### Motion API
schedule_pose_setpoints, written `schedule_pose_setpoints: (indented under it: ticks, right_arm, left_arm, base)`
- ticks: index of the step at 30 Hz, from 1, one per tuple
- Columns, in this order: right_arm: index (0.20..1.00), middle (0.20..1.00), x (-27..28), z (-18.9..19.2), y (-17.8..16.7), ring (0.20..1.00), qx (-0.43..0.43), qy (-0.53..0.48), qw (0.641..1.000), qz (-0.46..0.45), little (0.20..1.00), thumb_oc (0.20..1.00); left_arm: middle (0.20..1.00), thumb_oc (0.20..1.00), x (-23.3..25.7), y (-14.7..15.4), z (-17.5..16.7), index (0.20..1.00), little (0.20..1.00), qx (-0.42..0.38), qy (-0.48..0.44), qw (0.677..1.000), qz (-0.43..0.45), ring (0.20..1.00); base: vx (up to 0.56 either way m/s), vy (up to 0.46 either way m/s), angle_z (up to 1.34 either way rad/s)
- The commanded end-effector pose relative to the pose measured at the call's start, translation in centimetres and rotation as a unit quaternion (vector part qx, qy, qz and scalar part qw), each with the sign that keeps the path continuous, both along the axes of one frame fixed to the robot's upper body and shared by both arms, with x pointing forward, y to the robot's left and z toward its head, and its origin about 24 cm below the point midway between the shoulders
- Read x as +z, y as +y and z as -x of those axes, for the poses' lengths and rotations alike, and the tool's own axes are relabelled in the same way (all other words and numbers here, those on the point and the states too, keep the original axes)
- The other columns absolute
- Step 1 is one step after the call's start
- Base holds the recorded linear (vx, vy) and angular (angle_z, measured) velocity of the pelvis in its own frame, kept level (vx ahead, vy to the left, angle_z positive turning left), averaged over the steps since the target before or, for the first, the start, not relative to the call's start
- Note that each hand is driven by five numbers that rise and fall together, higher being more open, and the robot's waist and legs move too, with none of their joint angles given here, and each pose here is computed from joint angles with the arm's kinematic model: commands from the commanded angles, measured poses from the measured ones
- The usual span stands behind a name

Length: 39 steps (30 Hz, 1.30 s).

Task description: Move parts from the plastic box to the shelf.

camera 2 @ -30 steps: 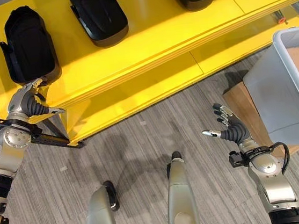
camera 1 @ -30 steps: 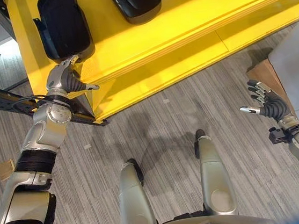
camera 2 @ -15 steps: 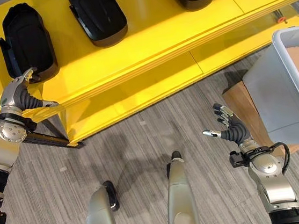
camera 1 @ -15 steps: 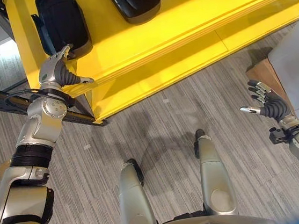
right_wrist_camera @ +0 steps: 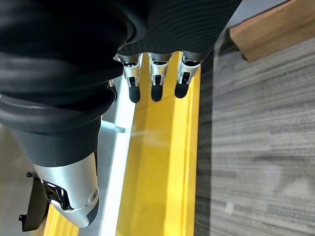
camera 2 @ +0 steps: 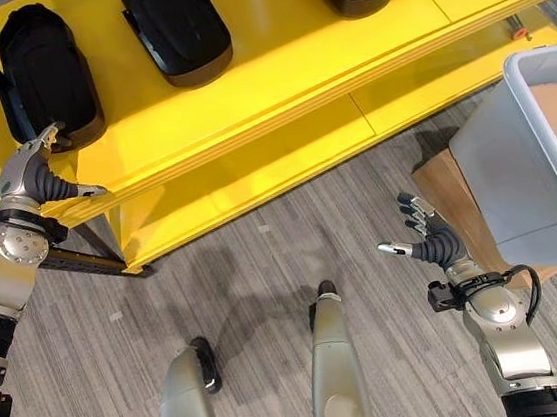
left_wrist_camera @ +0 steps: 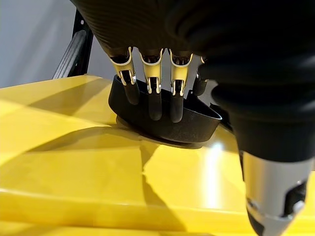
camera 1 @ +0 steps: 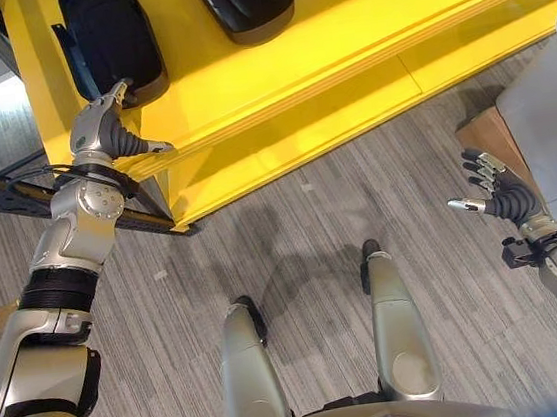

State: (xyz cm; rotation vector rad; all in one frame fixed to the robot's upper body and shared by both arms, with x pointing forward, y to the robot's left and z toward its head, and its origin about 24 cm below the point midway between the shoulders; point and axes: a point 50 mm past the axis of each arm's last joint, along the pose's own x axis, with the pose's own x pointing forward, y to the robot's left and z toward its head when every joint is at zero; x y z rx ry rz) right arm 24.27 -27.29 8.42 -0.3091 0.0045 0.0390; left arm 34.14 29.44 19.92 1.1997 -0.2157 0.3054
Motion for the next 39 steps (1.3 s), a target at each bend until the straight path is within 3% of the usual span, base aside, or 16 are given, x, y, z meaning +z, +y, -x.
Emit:
schedule_pose_setpoints:
  ticks: [1, 23, 33, 34, 37, 39]
  right_arm:
    - [1.0, 1.0, 1.1, 0.7, -1.2, 1.0, -0.014, -0.027, 1.0, 0.004, 1.0, 1.0]
    - [1.0, 1.0, 0.4, 1.1, -1.1, 1.0, -0.006, -0.009, 1.0, 0.005, 1.0, 1.0]
    - [1.0, 1.0, -0.4, 1.4, -0.5, 1.0, -0.002, -0.003, 1.0, -0.016, 1.0, 1.0]
    - [1.0, 1.0, -0.4, 1.6, -0.3, 1.0, 0.004, -0.006, 1.0, -0.017, 1.0, 1.0]
    - [1.0, 1.0, -0.4, 1.7, -0.1, 1.0, 0.012, -0.01, 1.0, -0.016, 1.0, 1.0]
    - [1.0, 1.0, -0.4, 1.8, 0.5, 1.0, 0.023, -0.017, 0.999, -0.019, 1.0, 1.0]
  left_arm:
    - [1.0, 1.0, 3.4, 1.1, 0.2, 1.0, 1.0, 0.013, -0.062, 0.998, -0.008, 1.0]
    - [1.0, 1.0, 3.2, 1.6, 0.7, 1.0, 1.0, 0.015, -0.058, 0.998, 0.001, 1.0]
    - [1.0, 1.0, -3.3, -1.1, 6.6, 1.0, 1.0, -0.109, -0.019, 0.984, 0.137, 1.0]
    - [1.0, 1.0, -3.6, -2.4, 8.2, 1.0, 1.0, -0.163, -0.02, 0.972, 0.17, 1.0]
    - [1.0, 1.0, -4.1, -3.2, 9.1, 1.0, 1.0, -0.196, -0.013, 0.957, 0.211, 1.0]
    - [1.0, 1.0, -4.6, -4.2, 10.2, 1.0, 1.0, -0.238, -0.02, 0.928, 0.286, 1.0]
  base:
    - [0.0, 0.0, 0.0]
    - [0.0, -0.002, -0.01]
    - [-0.01, -0.024, 0.0]
    - [0.01, -0.046, 0.08]
    - [0.01, -0.053, 0.08]
    - [0.01, -0.065, 0.07]
